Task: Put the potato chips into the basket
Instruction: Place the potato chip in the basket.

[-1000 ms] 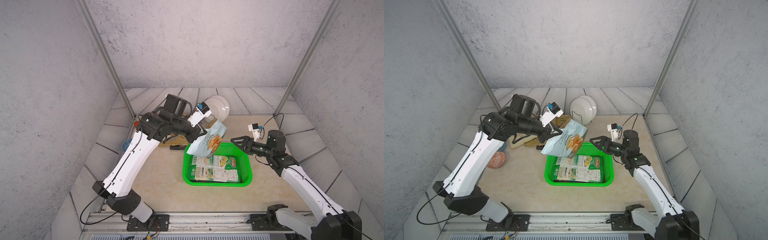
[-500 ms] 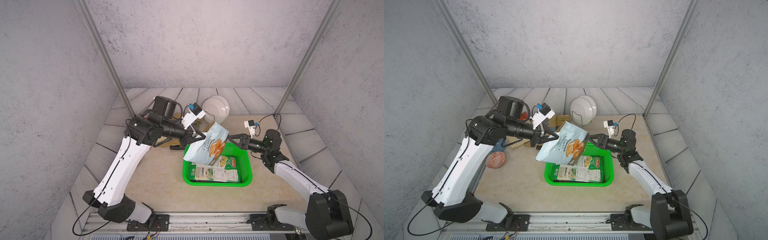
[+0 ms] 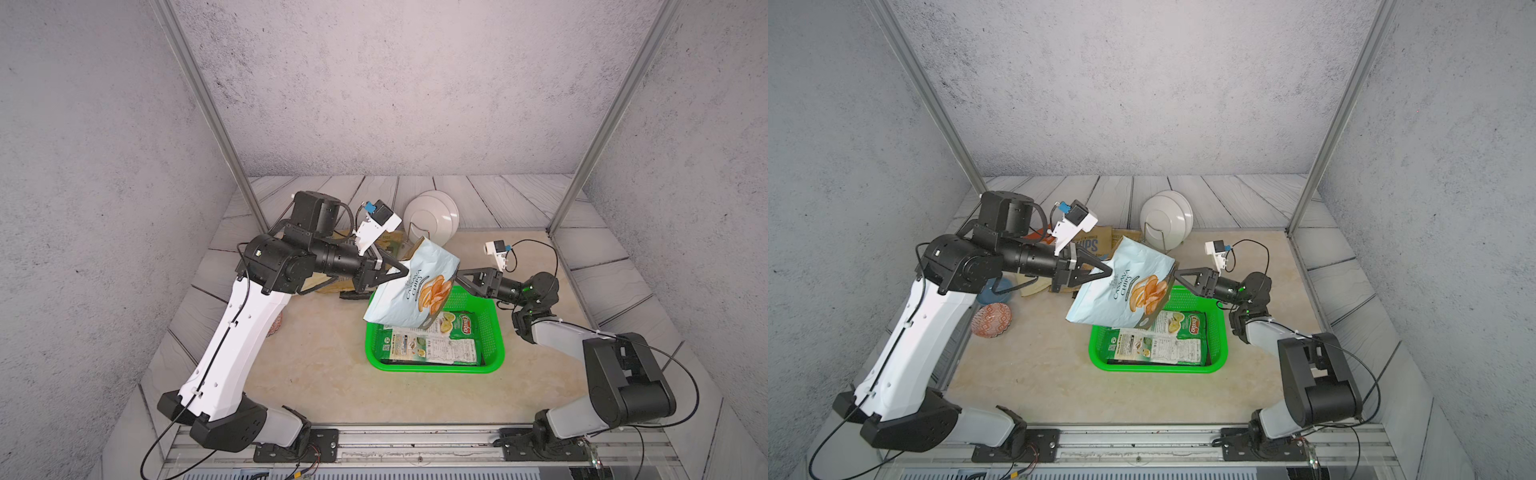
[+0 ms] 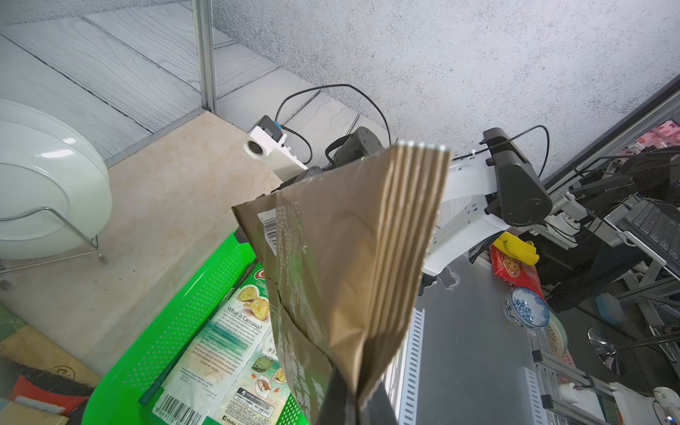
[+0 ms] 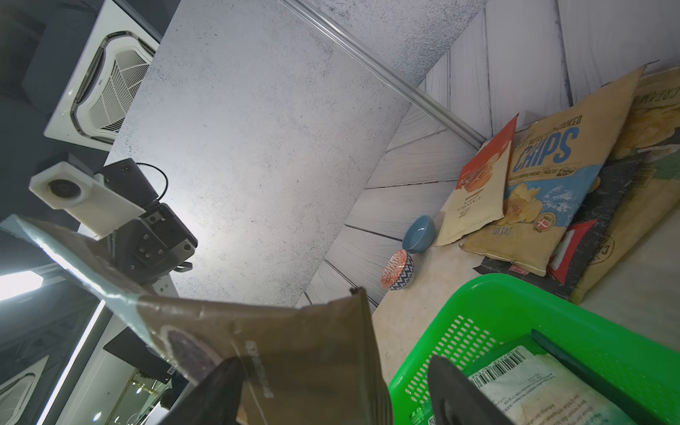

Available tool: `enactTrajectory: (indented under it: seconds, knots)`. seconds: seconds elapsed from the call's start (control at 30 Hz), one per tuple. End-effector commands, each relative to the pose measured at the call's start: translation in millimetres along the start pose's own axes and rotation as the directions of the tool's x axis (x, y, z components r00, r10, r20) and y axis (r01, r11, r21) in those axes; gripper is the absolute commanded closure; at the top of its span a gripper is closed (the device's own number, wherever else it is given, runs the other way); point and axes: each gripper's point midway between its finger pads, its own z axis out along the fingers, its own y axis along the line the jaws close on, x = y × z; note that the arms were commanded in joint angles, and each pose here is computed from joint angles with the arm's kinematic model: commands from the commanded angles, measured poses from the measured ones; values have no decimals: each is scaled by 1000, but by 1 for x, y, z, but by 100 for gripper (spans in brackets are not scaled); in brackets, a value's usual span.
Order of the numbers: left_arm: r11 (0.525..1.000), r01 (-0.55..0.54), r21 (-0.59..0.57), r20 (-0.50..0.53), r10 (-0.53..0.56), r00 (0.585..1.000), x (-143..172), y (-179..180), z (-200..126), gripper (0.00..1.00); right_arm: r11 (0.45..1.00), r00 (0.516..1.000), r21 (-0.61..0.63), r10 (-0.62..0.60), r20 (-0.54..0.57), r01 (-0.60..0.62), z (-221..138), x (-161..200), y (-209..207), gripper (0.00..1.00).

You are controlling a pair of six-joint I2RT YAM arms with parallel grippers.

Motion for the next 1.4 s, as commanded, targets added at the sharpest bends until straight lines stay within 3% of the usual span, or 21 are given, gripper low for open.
enactTrajectory:
  seconds: [0.0,0.27,0.53,0.7,0.9,1.0,1.1,1.2,1.27,1.37]
  knots:
    - [998,-39,40,64,36,997,-13,-13,-9,100,994,996,-65,-91,-22,90,2,-5,24,16]
    - [999,-20,40,88,16,996,-18,-8,-8,100,976,982,-124,-184,-51,176,4,-4,62,19]
    - [1000,14,-11,115,-12,993,-20,7,-14,100,974,980,-129,-195,-36,188,2,-4,71,44]
    - [998,38,-48,118,-32,993,-14,19,-15,100,976,983,-115,-184,0,183,0,-9,69,67]
    - [987,138,-87,128,-126,984,7,50,-4,100,980,986,-101,-166,33,169,-2,-14,67,90]
    - [975,188,-116,126,-173,977,22,70,6,100,986,990,-86,-138,34,141,-3,-13,61,95]
    - [962,212,-172,113,-195,974,40,92,15,100,996,996,-21,-91,25,92,-6,-9,44,99]
    - [950,229,-212,71,-219,973,63,111,24,100,991,999,126,-49,-15,51,-12,5,14,100]
    - [947,236,-216,37,-234,972,80,120,32,100,955,997,291,-49,-62,65,-22,18,-4,100]
    - [949,238,-209,-10,-245,969,105,129,43,90,859,990,498,-63,-126,118,-44,29,-17,100]
